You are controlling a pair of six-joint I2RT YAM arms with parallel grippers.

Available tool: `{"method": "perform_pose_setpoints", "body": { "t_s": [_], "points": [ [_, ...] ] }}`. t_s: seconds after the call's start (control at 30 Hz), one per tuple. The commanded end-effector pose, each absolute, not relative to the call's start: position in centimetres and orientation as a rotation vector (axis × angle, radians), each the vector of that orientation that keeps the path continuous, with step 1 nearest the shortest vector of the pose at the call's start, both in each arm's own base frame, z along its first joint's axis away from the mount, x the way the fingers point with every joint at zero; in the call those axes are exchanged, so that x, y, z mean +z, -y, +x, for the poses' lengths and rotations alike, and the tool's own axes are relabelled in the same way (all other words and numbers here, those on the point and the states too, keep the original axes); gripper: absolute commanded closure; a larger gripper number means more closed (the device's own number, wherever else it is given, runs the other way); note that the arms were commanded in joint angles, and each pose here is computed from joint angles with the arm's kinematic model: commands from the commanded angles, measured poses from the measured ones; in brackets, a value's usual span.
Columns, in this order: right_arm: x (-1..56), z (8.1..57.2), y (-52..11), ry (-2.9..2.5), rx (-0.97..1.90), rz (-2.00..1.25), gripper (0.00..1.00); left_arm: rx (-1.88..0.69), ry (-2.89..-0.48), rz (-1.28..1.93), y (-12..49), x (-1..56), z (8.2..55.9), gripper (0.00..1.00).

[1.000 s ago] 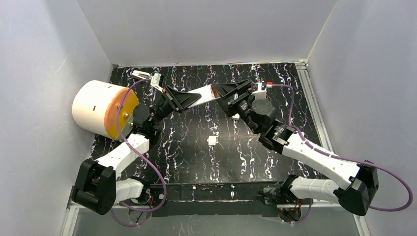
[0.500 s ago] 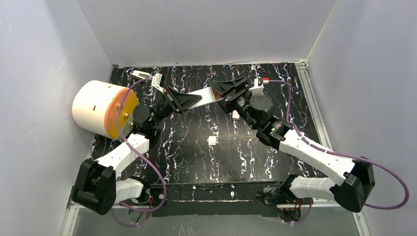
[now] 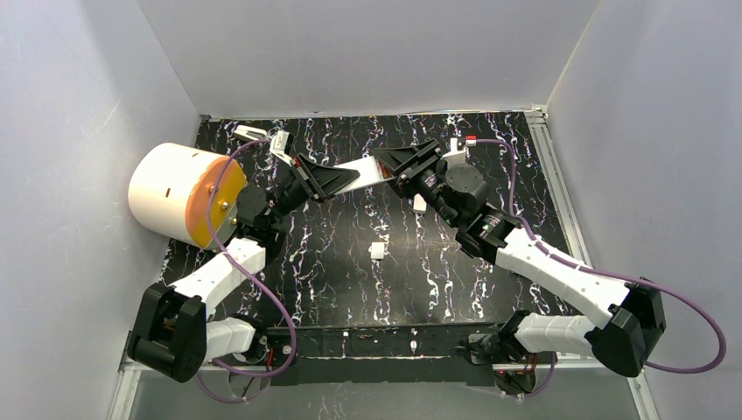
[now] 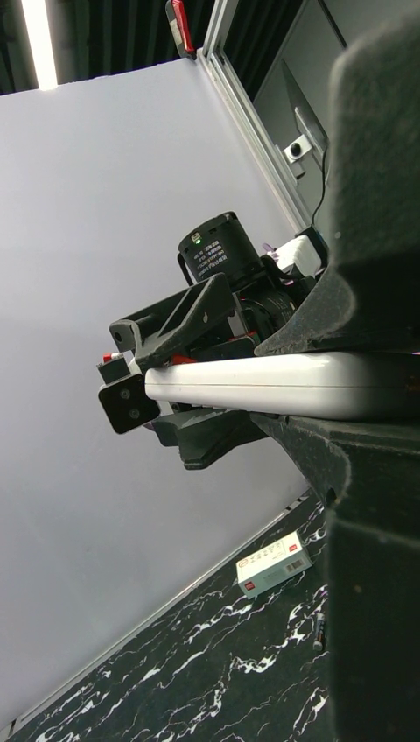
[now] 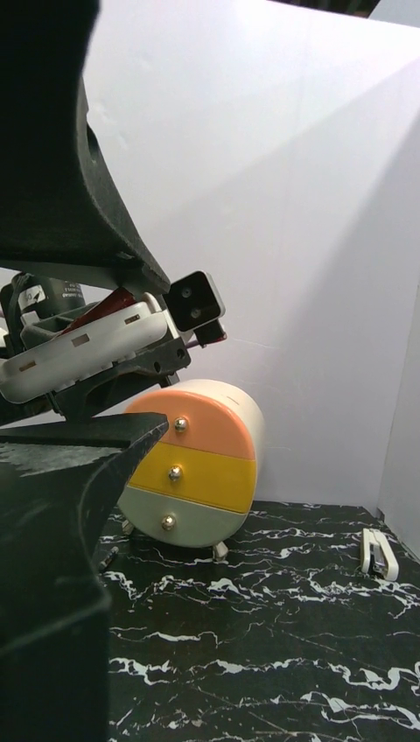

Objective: Load the batteries into the remote control

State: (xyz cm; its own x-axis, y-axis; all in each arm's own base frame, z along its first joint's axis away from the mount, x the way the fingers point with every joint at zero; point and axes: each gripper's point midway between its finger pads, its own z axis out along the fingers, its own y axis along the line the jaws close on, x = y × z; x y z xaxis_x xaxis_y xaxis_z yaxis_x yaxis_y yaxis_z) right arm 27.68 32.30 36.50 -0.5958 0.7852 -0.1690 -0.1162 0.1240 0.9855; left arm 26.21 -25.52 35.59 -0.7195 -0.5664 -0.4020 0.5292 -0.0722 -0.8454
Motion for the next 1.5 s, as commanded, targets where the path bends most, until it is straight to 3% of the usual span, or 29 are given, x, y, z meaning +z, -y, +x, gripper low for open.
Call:
{"method": "perform_pose_setpoints", "body": {
  "t_s": [0.0,0.6,0.8,1.27,1.37,1.47],
  "points": [
    [39.7,27.6,-32.3,-1.586,1.654,0.641,0.42,-1.877,-1.367,0.023,25.1,37.9,25.2,1.00],
    [38.9,27.6,-32.1,-1.582,1.639,0.620,0.68,-1.896,-1.357,-0.066,24.6,39.0,25.5,1.00],
    [38.6,27.7,-32.0,-1.580,1.596,0.576,0.90,-1.908,-1.380,-0.129,24.3,39.6,25.7,1.00],
    [37.4,28.4,-31.7,-1.560,1.443,0.426,0.86,-2.079,-1.445,-0.399,23.9,41.4,26.1,1.00],
    [37.8,28.4,-31.7,-1.558,1.450,0.431,0.75,-2.067,-1.449,-0.373,24.0,41.6,26.0,1.00],
    [38.7,28.6,-31.4,-1.548,1.464,0.460,0.52,-2.032,-1.472,-0.353,24.2,40.9,26.1,1.00]
  ]
}}
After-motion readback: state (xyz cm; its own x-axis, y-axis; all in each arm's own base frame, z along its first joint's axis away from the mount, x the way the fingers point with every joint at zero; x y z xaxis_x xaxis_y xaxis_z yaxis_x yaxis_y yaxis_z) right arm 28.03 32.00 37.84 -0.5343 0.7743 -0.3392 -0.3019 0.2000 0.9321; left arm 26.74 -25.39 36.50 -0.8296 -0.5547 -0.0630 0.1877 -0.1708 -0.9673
